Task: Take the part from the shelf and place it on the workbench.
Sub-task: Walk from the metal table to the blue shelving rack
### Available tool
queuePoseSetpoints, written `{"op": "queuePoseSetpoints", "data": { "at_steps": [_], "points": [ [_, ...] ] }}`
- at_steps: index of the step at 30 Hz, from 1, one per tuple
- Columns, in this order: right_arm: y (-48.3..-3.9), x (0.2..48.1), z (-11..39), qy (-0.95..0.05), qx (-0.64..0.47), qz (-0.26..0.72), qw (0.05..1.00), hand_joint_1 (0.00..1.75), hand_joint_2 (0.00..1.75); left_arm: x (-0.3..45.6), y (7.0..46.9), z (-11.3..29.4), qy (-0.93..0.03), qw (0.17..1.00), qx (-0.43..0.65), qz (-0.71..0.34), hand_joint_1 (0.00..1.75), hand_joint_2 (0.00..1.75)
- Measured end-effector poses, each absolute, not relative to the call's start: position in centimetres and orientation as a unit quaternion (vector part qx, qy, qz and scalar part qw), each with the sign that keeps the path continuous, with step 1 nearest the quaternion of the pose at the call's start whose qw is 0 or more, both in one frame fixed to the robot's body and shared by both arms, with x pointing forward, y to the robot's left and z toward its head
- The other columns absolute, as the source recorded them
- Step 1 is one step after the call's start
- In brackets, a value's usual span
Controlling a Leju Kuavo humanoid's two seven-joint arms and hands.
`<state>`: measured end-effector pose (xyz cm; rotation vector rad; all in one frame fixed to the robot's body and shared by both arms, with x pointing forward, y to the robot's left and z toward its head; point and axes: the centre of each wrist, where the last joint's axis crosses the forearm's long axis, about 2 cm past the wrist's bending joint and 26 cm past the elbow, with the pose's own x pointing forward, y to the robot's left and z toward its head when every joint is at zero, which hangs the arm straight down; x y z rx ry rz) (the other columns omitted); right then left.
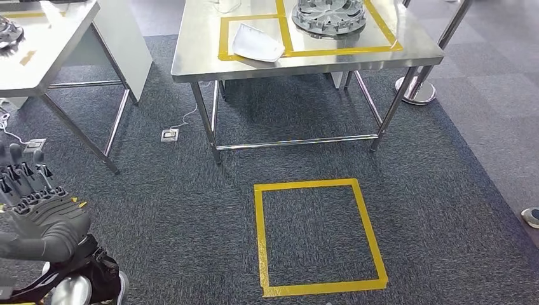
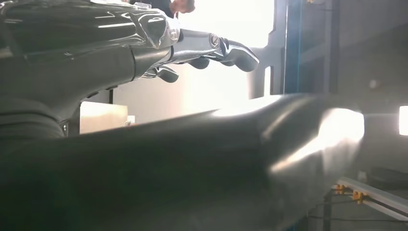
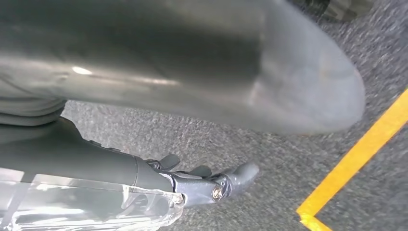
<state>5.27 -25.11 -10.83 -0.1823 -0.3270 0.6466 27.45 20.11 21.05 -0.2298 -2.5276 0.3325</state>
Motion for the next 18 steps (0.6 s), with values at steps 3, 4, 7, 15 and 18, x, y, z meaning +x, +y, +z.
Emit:
{"op": "queuePoseSetpoints", "data": {
  "at_steps": [3,4,7,15,18],
  "points": [
    [-24.9,5.3,-10.8,-0.161,-0.088,0.317,0.931,0.0,0.0,27.8,19.3,20.3,-0.939,0.305,-0.101,0.122,0.0,0.0],
    [-24.9,5.3,-10.8,-0.161,-0.088,0.317,0.931,0.0,0.0,27.9,19.1,20.0,-0.937,0.311,-0.105,0.12,0.0,0.0],
    [-25.0,5.2,-10.8,-0.159,-0.089,0.318,0.93,0.0,0.0,28.3,18.3,19.0,-0.924,0.348,-0.114,0.11,0.0,0.0],
    [-25.0,5.5,-10.8,-0.162,-0.093,0.32,0.929,0.0,0.0,29.5,13.8,11.8,-0.843,0.512,-0.148,0.067,0.0,1.31],
    [-25.0,5.3,-10.8,-0.159,-0.093,0.32,0.929,0.0,0.0,29.5,13.0,9.8,-0.813,0.56,-0.151,0.047,0.0,1.75]
  ]
}}
